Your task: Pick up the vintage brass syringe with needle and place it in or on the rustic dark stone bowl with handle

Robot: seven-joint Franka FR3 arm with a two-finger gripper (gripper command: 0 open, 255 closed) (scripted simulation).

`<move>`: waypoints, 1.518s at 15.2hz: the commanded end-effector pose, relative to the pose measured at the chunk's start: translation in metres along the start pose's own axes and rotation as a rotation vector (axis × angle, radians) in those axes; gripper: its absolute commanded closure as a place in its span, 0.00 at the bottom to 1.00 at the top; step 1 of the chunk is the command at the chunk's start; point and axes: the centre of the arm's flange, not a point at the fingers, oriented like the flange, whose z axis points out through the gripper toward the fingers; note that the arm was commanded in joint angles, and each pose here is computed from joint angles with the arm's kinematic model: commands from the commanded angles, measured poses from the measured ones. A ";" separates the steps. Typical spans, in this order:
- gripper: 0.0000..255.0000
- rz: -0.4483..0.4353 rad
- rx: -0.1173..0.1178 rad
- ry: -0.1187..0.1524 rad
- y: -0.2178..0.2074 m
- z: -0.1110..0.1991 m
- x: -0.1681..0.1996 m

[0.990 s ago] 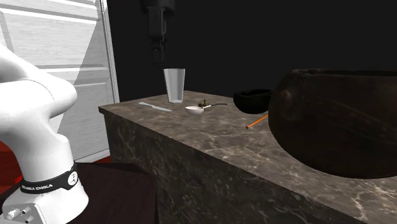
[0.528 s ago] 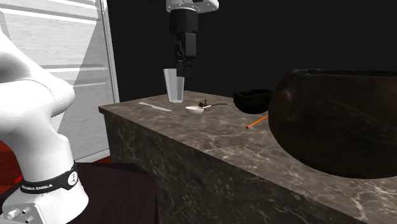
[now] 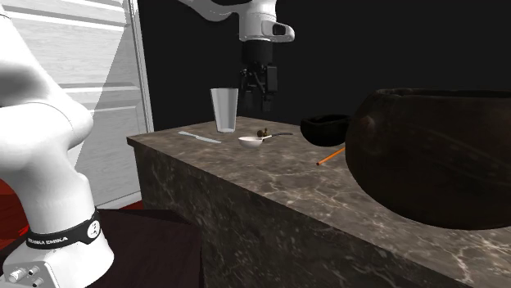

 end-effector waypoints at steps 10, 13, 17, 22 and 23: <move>0.00 -0.273 0.024 0.003 -0.103 0.045 0.087; 0.00 -0.347 0.030 0.004 -0.135 0.057 0.106; 0.00 -0.366 0.032 0.004 -0.144 0.076 0.110; 0.00 -0.366 0.032 0.004 -0.145 0.100 0.110; 0.00 -0.366 0.032 0.004 -0.145 0.100 0.110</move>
